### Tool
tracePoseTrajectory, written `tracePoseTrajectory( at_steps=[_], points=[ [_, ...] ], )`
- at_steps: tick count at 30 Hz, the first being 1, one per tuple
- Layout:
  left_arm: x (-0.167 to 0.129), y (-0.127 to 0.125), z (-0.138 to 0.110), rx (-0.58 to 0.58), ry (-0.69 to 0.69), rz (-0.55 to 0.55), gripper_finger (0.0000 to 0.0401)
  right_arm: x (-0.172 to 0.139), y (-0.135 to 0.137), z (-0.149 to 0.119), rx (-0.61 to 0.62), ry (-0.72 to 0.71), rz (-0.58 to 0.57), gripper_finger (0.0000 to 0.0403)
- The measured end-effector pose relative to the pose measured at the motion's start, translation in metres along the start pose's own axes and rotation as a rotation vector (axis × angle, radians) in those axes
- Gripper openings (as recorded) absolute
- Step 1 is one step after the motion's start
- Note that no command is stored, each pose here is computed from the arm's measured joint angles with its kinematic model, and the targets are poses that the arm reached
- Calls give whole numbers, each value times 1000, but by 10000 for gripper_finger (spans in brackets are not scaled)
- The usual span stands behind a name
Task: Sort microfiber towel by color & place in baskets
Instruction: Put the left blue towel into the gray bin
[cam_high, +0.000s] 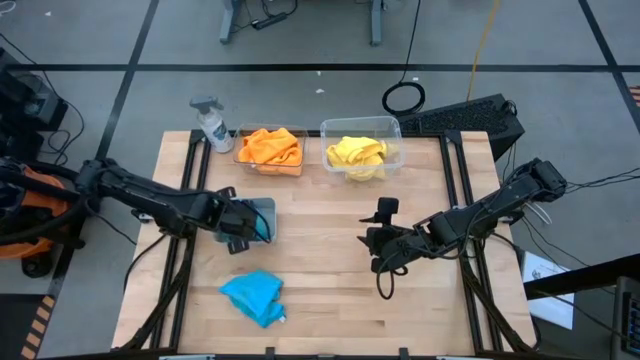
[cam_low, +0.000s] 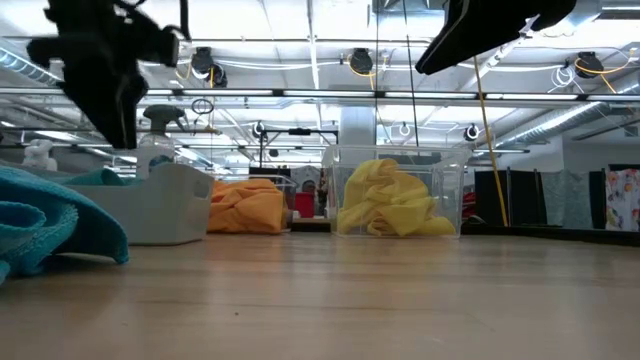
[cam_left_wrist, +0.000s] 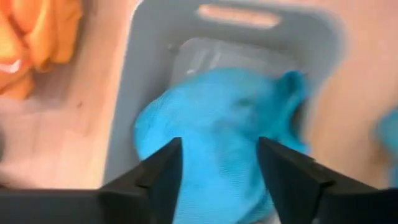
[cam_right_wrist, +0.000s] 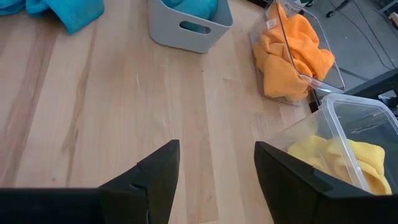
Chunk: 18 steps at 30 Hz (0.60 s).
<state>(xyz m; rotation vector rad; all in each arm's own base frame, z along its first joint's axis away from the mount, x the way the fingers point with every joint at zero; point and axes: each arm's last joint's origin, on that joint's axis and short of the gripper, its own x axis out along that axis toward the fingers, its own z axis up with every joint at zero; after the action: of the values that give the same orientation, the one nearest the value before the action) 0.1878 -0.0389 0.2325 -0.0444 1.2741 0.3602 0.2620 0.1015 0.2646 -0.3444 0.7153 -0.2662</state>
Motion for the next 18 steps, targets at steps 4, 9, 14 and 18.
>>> tracePoseTrajectory(
  at_steps=[4, 9, 14, 18],
  points=[
    [-18, -10, 4, -13, -1, -227, 253, 0, 0, -1, 0, 4, -1, 201],
    [-36, -38, 5, 25, -45, -507, 266, 0, 1, -2, -6, 18, 26, 201],
    [-34, -71, -4, 112, -25, -546, 253, 0, 1, -2, -5, 17, 26, 201],
    [-20, -99, -12, 135, 37, -519, 231, 0, 1, -2, 8, 19, 25, 201]
  ],
)
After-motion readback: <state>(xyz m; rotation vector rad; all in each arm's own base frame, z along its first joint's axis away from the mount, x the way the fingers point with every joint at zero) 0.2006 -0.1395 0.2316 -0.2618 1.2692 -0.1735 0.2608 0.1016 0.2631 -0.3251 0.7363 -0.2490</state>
